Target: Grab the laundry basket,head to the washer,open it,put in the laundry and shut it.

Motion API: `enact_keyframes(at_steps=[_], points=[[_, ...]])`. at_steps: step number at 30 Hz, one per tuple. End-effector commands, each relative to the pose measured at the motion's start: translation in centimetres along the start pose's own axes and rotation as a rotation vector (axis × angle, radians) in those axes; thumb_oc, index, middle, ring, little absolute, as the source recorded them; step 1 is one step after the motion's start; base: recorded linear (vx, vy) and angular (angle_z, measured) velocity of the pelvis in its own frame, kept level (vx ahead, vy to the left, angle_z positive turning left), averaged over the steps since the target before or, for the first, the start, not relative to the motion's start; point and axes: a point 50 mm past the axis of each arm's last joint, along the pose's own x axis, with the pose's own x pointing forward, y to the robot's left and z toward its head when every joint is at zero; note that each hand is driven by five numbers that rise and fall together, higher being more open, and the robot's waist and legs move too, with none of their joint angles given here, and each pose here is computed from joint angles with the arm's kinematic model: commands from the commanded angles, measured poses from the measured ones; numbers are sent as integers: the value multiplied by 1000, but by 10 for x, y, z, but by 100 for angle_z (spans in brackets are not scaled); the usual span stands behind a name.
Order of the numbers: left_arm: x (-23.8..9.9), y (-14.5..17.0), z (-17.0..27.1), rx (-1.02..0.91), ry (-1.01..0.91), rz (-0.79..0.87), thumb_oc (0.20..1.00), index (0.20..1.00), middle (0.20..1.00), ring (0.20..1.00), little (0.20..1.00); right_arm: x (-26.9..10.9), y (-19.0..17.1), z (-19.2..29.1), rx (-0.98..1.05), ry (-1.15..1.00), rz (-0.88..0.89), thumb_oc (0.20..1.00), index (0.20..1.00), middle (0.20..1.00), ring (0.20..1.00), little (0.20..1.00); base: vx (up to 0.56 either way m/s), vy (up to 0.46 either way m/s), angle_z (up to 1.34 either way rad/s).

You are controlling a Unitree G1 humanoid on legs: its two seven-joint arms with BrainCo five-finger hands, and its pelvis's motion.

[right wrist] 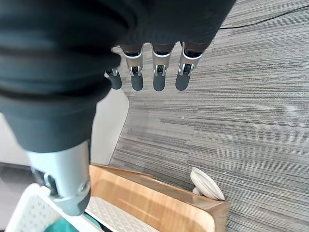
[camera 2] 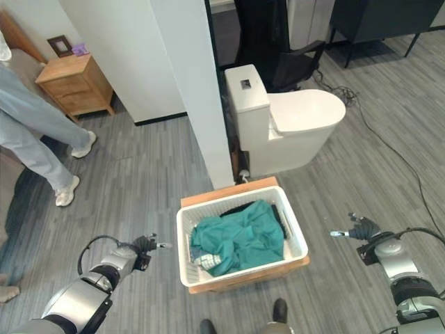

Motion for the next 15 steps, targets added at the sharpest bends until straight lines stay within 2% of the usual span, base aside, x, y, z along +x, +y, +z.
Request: enact_keyframes(at_steps=[1, 15], points=[[0, 10, 26, 23, -46, 66, 1000, 1000, 1000, 1000, 1000, 6, 2, 22, 1, -59, 17, 1000, 1000, 1000, 1000, 1000, 0, 0, 0], [0, 12, 32, 73, -34, 101, 1000, 1000, 1000, 1000, 1000, 28, 43, 46, -9, -24, 101, 1000, 1000, 1000, 1000, 1000, -12, -5, 1]])
